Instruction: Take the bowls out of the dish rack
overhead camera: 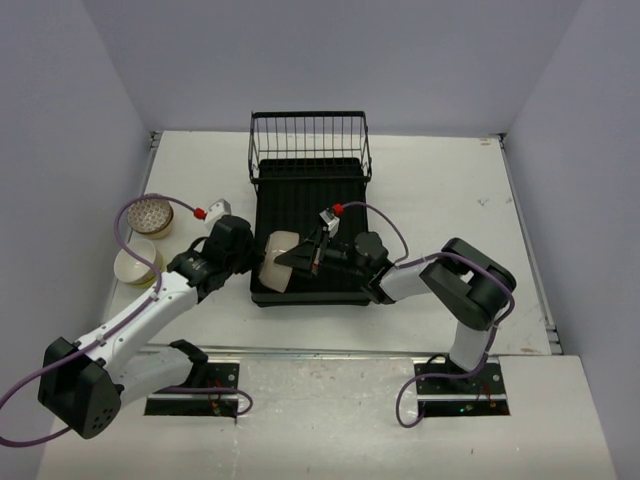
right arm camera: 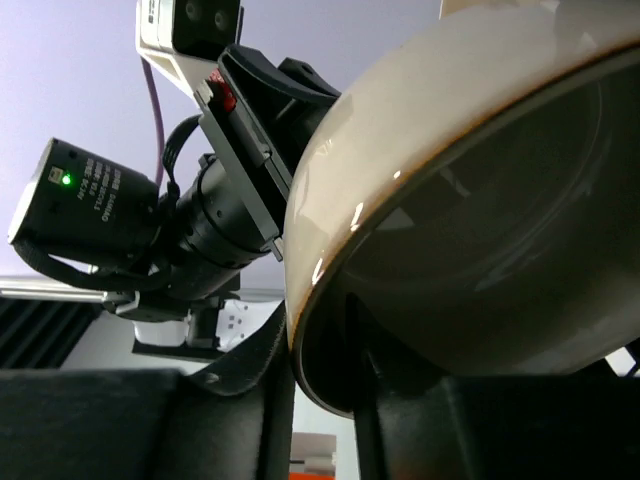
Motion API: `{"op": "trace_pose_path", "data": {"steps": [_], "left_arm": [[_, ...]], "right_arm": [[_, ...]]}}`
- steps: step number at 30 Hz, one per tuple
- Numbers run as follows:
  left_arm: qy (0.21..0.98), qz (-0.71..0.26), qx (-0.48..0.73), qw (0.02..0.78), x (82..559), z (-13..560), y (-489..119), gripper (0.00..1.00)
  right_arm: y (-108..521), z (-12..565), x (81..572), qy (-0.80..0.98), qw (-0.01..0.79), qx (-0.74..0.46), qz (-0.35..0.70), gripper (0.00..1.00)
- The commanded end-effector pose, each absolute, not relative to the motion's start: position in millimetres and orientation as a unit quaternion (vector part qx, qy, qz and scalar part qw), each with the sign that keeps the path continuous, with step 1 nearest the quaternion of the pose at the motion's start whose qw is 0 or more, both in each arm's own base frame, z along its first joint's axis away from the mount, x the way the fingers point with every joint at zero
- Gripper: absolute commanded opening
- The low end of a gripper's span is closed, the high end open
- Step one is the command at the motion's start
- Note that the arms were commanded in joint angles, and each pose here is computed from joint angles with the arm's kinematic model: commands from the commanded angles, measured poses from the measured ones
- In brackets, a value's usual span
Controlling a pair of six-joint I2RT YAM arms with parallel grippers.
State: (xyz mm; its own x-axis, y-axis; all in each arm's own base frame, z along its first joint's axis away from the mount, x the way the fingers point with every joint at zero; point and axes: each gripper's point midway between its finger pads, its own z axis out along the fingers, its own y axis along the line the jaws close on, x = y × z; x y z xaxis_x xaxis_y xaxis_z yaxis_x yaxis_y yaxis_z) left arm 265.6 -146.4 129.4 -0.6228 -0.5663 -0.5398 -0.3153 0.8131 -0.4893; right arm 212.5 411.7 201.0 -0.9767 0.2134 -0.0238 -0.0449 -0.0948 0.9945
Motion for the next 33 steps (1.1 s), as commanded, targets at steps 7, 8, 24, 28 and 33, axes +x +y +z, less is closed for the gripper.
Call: {"op": "trace_pose_path", "data": {"steps": [7, 8, 24, 28, 33], "left_arm": [[0.881, -0.187, -0.245, 0.36, 267.7, 135.8, -150.6, 0.23], [0.88, -0.188, -0.246, 0.361, 267.7, 136.3, -150.6, 0.23], [0.838, -0.258, -0.261, 0.405, 270.1, 154.9, -156.1, 0.28], [0.825, -0.274, -0.264, 0.418, 271.2, 160.4, -156.6, 0.29], [0.817, -0.277, -0.269, 0.429, 272.1, 164.9, -153.7, 0.3]], "right_arm": [[420.2, 201.1, 201.8, 0.679, 0.064, 0.036, 0.73, 0.0], [422.0, 203.0, 201.9, 0.679, 0.063, 0.031, 0.731, 0.0], [419.6, 228.9, 187.3, 0.638, 0.077, -0.045, 0.765, 0.0], [419.1, 242.7, 193.7, 0.609, 0.079, -0.052, 0.788, 0.0], [416.2, 258.5, 203.0, 0.564, 0.081, -0.056, 0.82, 0.0]]}}
